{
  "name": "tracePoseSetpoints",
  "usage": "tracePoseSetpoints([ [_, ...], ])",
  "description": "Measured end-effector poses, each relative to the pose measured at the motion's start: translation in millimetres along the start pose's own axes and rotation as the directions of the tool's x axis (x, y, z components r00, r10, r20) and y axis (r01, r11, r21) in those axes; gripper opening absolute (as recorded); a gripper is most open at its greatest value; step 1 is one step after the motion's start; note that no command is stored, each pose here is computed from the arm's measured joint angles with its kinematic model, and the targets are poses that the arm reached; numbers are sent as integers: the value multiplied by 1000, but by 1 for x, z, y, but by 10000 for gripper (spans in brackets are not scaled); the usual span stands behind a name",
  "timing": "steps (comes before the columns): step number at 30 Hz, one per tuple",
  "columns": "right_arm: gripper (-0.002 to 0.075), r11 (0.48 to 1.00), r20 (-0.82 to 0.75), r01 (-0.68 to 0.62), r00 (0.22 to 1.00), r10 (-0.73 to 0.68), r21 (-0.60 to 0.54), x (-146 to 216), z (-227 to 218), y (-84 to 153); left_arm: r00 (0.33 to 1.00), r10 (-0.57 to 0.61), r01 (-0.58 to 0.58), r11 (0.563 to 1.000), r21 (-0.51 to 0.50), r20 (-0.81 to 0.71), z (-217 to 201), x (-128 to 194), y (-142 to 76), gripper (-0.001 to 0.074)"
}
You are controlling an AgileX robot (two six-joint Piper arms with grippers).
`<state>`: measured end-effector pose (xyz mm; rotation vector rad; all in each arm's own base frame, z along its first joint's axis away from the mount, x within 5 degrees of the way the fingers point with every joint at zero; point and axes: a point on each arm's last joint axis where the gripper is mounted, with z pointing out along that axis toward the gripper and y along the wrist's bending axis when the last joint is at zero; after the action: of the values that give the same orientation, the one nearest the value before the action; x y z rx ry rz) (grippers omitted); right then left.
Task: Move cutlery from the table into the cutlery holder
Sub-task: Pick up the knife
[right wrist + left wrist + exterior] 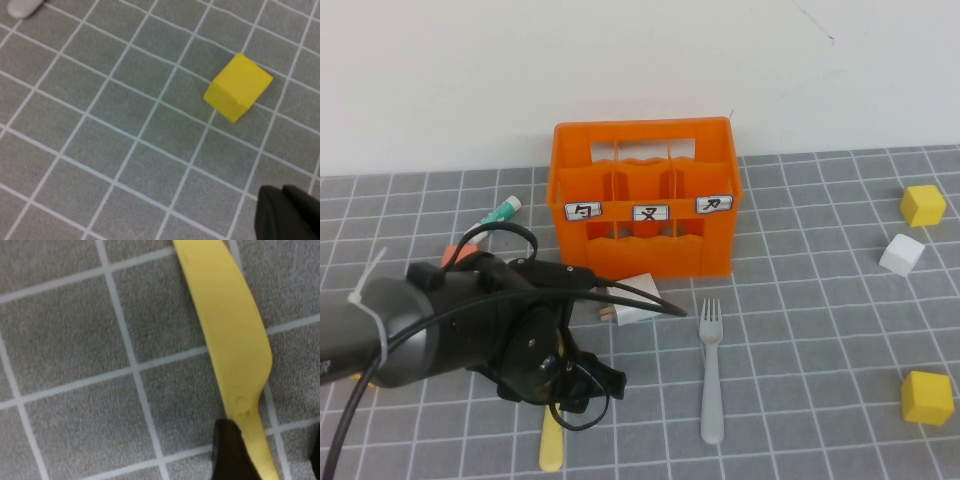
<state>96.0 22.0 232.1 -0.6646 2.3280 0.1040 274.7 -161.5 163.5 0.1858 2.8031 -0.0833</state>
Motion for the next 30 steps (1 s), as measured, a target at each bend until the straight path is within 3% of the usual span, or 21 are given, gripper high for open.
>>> tracePoseSetpoints([
  [3,-3,1000,1,1,1000,-1,-1,0,0,0,1000,5,-5,1000,-11,9,0,0,0,311],
  [19,-3,1000,9,3,1000,-3,-9,-1,0,1,995,63,-55,993,-108,74,2,-7,7,48],
  [25,-3,1000,12,12,1000,-12,-12,-1,0,1,996,-10,19,994,-108,90,-4,-8,9,8],
  [30,-3,1000,13,13,1000,-13,-13,-1,0,1,995,-47,58,990,-125,87,-23,-5,13,37],
])
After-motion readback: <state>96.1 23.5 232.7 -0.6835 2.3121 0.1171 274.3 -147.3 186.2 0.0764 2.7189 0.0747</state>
